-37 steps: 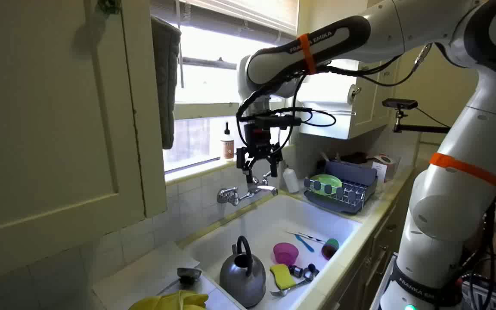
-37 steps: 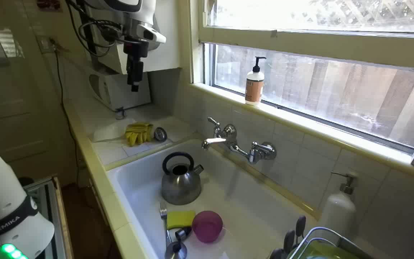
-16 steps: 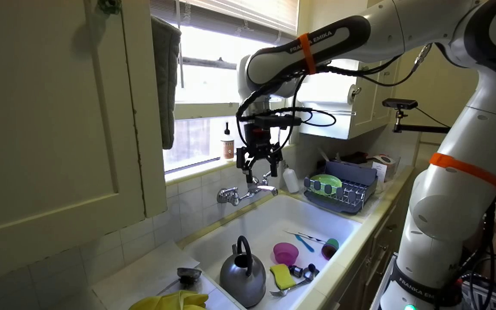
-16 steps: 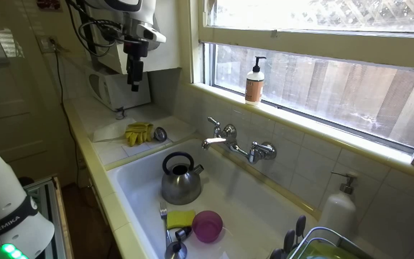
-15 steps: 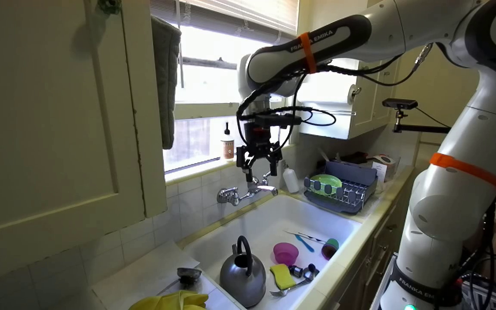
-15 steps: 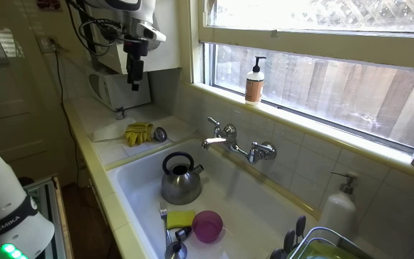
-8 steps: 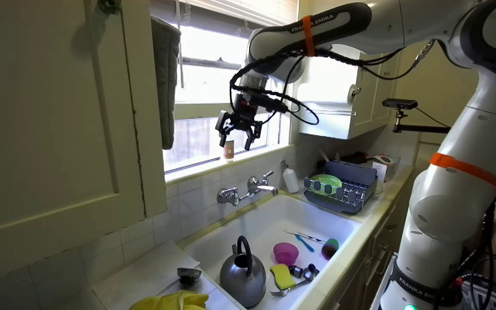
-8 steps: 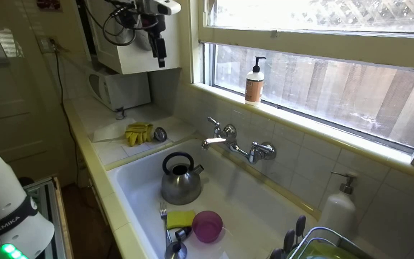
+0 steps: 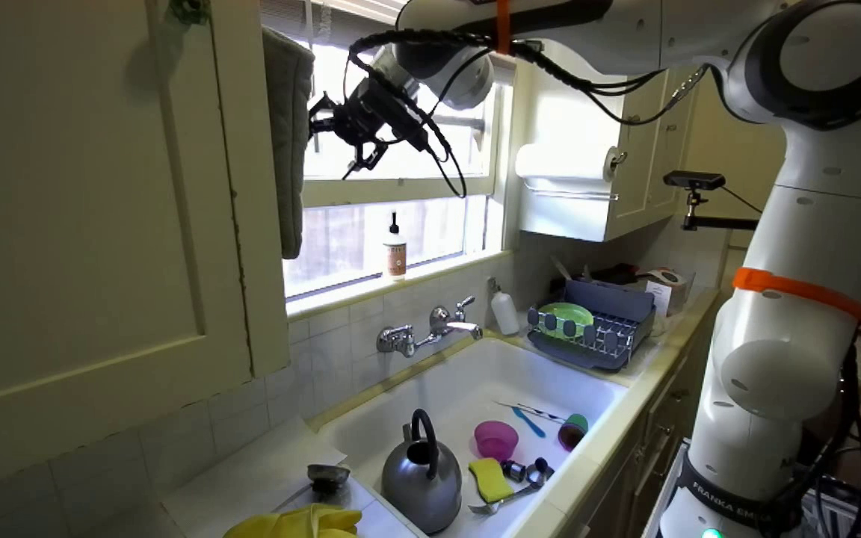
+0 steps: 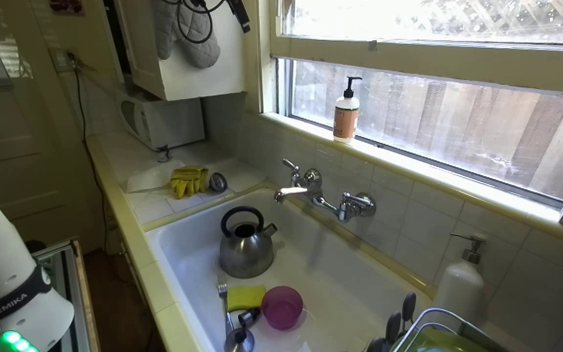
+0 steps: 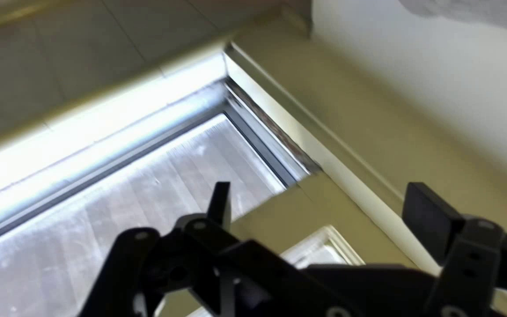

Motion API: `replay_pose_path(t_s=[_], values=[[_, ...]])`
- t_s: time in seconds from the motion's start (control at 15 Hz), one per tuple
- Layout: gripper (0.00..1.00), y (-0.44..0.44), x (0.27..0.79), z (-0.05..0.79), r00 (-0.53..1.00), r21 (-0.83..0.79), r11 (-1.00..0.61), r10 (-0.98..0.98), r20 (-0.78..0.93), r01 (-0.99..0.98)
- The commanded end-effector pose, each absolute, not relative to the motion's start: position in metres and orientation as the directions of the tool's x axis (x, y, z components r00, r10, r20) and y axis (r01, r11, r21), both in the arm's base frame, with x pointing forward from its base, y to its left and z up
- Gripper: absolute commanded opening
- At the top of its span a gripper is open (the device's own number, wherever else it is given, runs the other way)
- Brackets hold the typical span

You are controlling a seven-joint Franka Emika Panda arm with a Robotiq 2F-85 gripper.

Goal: Pull the curtain string

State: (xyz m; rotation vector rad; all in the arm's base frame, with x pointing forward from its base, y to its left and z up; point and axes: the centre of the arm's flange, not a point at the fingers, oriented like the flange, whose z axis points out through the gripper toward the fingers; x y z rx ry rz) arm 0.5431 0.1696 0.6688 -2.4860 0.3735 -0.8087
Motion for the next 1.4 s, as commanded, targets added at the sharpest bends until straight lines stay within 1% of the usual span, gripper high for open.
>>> replay_pose_path(t_s=[0.0, 0.07, 0.13, 0.53, 0.6, 0.87, 1.07, 1.33], values=[[1.00, 0.203, 0.568, 0.694, 0.666, -0.595, -0.804, -0.448, 0.597, -0.007], [1.00, 0.208, 0.572, 0.697, 0.620, -0.595, -0.803, -0.451, 0.642, 0.032], [1.00, 0.193, 0.554, 0.695, 0.675, -0.587, -0.810, -0.435, 0.596, -0.004], [1.00, 0.192, 0.558, 0.695, 0.663, -0.590, -0.807, -0.441, 0.605, 0.001], [1.00, 0.191, 0.553, 0.695, 0.594, -0.534, -0.842, -0.389, 0.704, 0.080], [1.00, 0.191, 0.559, 0.710, 0.401, -0.440, -0.880, -0.344, 0.849, 0.179], [1.00, 0.194, 0.556, 0.715, 0.248, -0.348, -0.904, -0.288, 0.925, 0.249], [1.00, 0.190, 0.549, 0.722, 0.038, -0.198, -0.938, -0.196, 0.980, 0.285]])
